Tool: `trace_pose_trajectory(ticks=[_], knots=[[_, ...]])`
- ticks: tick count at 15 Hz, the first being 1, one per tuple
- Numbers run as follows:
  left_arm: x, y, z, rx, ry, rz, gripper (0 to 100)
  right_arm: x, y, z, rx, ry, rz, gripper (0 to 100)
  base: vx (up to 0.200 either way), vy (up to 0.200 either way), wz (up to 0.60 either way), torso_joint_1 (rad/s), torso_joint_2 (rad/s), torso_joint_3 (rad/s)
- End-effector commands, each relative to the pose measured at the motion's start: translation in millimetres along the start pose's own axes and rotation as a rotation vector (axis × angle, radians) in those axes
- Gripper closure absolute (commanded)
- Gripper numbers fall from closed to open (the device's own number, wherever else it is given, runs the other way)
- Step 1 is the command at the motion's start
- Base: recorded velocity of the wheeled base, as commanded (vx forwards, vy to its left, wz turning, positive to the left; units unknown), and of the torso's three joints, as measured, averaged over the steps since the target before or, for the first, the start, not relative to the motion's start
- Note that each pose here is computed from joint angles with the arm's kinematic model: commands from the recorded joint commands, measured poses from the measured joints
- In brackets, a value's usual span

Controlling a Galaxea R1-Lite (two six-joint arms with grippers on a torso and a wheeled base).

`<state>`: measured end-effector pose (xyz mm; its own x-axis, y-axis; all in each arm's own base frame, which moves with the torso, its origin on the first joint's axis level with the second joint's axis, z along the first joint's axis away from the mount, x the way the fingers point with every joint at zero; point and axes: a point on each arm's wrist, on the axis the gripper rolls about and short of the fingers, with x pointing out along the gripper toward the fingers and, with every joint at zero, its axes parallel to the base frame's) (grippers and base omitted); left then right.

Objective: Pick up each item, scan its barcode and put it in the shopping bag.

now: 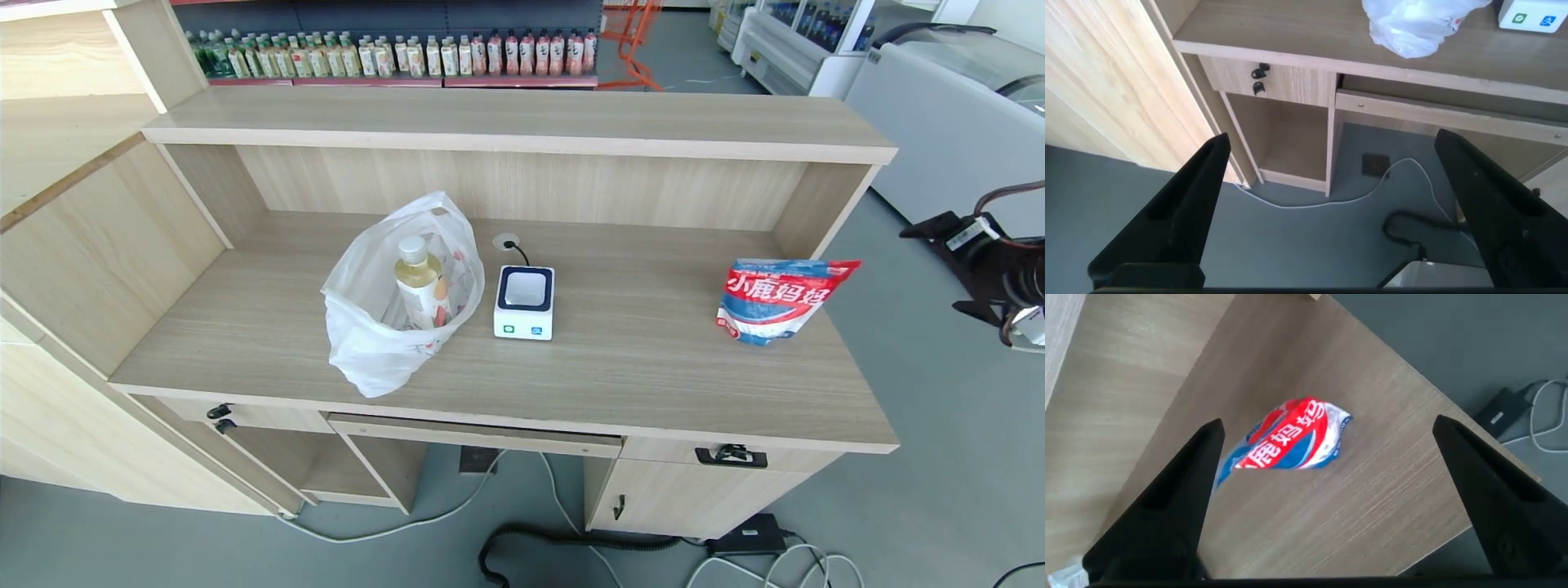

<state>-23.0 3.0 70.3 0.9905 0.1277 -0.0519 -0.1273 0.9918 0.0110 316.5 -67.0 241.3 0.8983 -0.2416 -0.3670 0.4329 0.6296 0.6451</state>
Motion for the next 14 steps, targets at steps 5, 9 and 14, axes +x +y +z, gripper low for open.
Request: trace_pose_trajectory(ticks=[5,9,14], knots=[[0,0.0,0.0,0.0,0.0,0.001,0,64,-1,-31,0.05,0.071,-0.073,0,0.0,0.0,0.0,0.0,0.0,0.0],[0,0.0,0.0,0.0,0.0,0.001,0,90,14,-48,0.036,0.068,-0.078,0,0.0,0.0,0.0,0.0,0.0,0.0],[0,0.0,0.0,0.0,0.0,0.001,0,120,13,-81,-0.059,0.11,-0.118,0,0.0,0.0,0.0,0.0,0.0,0.0]])
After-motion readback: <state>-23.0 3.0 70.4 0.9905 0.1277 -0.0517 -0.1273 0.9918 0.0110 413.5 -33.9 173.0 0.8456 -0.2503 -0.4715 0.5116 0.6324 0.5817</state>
